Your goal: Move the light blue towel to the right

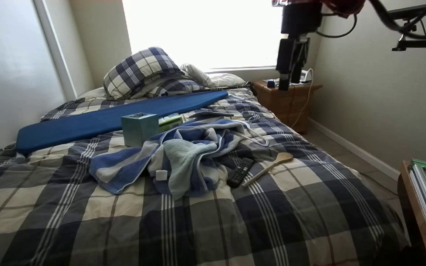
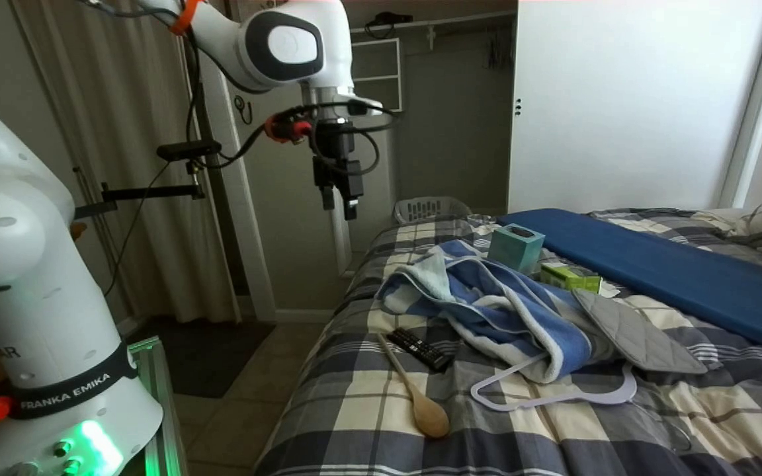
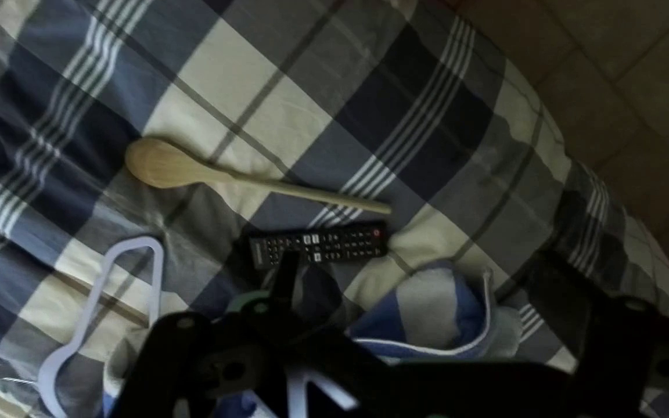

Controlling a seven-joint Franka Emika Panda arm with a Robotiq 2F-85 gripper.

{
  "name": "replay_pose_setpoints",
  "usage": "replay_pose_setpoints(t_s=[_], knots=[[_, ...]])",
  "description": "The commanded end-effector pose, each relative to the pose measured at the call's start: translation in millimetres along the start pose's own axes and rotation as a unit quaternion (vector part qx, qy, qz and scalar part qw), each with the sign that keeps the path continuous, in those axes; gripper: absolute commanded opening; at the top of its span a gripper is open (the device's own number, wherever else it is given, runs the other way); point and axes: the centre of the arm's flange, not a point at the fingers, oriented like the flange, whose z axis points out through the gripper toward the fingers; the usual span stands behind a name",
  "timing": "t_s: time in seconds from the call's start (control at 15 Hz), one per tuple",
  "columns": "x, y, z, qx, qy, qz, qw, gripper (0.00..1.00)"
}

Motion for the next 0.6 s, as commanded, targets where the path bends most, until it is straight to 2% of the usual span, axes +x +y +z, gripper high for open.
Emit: replay_pose_setpoints(t_s=[0.0, 0.33, 0.53], knots=[[68, -23, 32, 0.028, 0.019, 0.009, 0.9994, 1.0], [119, -51, 73, 0.024, 0.012, 0.004, 0.9996, 1.0], [143, -70, 93, 0.022, 0.027, 0.004, 0.9994, 1.0]])
